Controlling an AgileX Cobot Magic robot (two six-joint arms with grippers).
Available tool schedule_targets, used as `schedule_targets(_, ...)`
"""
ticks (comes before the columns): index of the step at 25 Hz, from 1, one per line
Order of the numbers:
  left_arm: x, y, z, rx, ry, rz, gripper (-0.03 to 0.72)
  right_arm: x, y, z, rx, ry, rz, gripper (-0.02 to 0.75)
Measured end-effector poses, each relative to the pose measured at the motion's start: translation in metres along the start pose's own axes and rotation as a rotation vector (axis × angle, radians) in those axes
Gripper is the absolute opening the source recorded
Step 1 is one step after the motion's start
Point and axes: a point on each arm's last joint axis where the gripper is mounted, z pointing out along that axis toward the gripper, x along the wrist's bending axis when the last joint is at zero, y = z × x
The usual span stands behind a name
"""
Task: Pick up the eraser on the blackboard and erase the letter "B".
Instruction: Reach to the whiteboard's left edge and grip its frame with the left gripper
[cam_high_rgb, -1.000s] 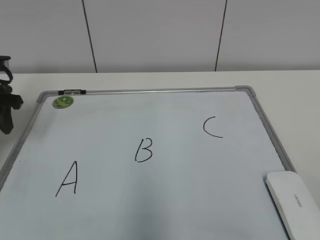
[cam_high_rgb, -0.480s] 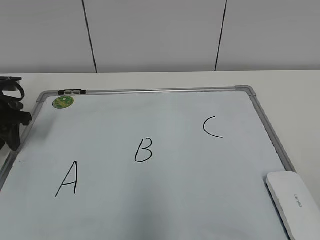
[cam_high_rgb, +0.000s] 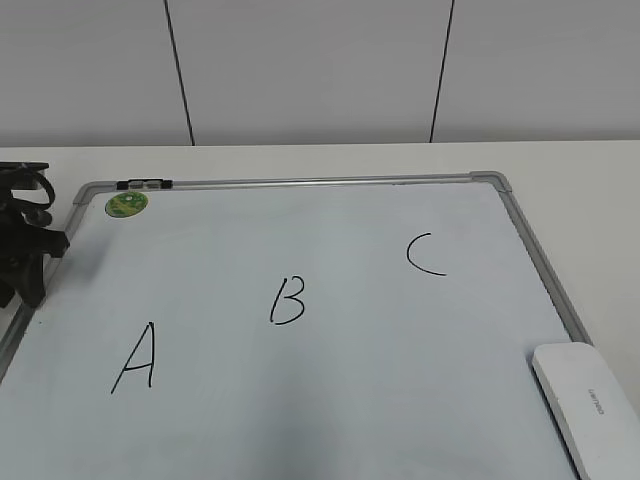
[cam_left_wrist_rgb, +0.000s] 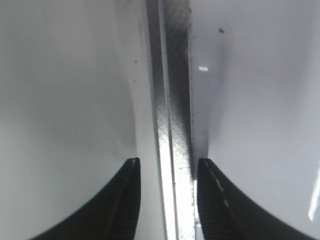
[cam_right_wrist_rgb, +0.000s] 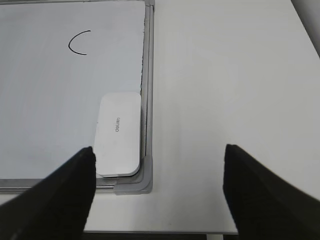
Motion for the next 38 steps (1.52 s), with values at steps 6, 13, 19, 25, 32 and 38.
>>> schedule_targets(6,-0.001,0.001,0.003,-0.002,-0.013,-0.009,0.283,0.0,0.0,0.0,0.0,0.0,0.0,0.589)
schedule_targets(13,-0.001,0.002,0.003,-0.01,-0.014,-0.017,0.283,0.0,0.0,0.0,0.0,0.0,0.0,0.589)
schedule_targets(19,0.001,0.002,0.003,-0.012,-0.014,-0.046,0.283,0.0,0.0,0.0,0.0,0.0,0.0,0.589)
schedule_targets(25,0.009,0.002,0.003,-0.012,-0.006,-0.063,0.283,0.0,0.0,0.0,0.0,0.0,0.0,0.589)
schedule_targets(32,0.01,0.002,0.003,-0.012,0.003,-0.057,0.281,0.0,0.0,0.0,0.0,0.0,0.0,0.589)
schedule_targets(38,0.01,0.002,0.003,-0.014,0.004,-0.055,0.237,0.0,0.0,0.0,0.0,0.0,0.0,0.589)
